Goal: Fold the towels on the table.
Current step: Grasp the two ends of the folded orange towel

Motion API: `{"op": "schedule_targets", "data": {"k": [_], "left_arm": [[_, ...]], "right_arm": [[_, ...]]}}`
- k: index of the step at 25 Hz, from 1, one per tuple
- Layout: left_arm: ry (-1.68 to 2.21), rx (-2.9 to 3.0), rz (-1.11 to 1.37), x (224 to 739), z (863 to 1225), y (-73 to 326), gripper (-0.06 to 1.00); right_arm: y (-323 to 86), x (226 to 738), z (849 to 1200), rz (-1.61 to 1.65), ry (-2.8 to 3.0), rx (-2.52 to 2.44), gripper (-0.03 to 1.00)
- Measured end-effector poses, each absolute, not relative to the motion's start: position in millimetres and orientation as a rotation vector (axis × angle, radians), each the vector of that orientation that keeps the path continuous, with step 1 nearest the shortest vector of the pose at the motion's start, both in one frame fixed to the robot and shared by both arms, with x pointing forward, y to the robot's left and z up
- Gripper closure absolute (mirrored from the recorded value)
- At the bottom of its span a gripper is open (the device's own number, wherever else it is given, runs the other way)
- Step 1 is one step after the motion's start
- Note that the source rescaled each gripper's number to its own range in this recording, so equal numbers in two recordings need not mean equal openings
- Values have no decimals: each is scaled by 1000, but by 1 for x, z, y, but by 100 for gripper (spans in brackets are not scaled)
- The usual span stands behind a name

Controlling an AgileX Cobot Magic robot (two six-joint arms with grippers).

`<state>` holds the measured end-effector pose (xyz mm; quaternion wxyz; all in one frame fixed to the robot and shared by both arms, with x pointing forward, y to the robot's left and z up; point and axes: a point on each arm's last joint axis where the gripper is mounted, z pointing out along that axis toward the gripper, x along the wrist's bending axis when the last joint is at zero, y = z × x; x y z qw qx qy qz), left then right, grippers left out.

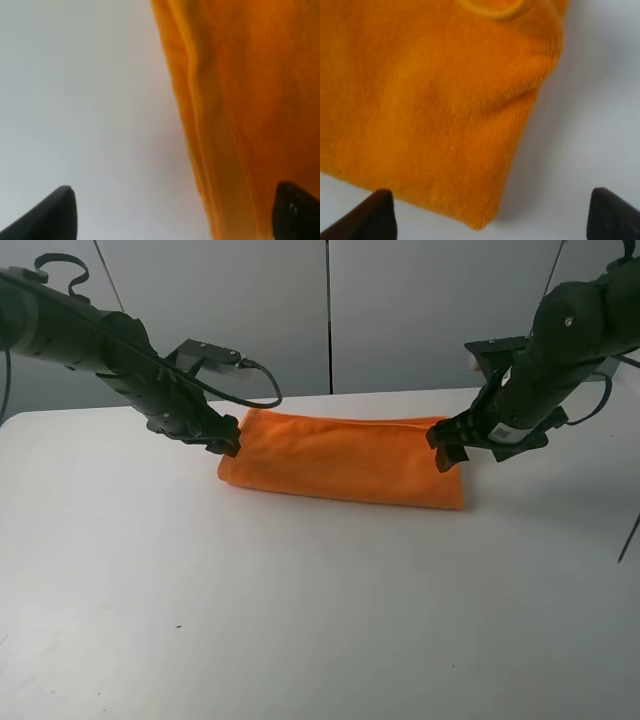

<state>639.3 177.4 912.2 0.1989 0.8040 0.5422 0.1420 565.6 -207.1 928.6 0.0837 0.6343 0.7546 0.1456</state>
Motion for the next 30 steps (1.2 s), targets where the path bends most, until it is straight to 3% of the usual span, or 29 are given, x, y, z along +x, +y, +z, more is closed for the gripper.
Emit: {"op": "schedule_targets", "data": {"k": [5, 11, 24, 30], "left_arm": [[1542, 2217, 373, 641, 912, 182, -5], [1551, 2224, 362, 643, 900, 182, -5], [1607, 2229, 296, 642, 878, 181, -5], [1614, 2233, 288, 642, 873, 181, -5]], "right_arm": [[-203, 566, 924, 482, 2233, 1997, 13], [-206, 569, 917, 519, 2174, 2112, -2], [-206, 574, 919, 608, 2095, 2144, -3], [-231, 581, 920, 645, 1978, 2265, -3]]}}
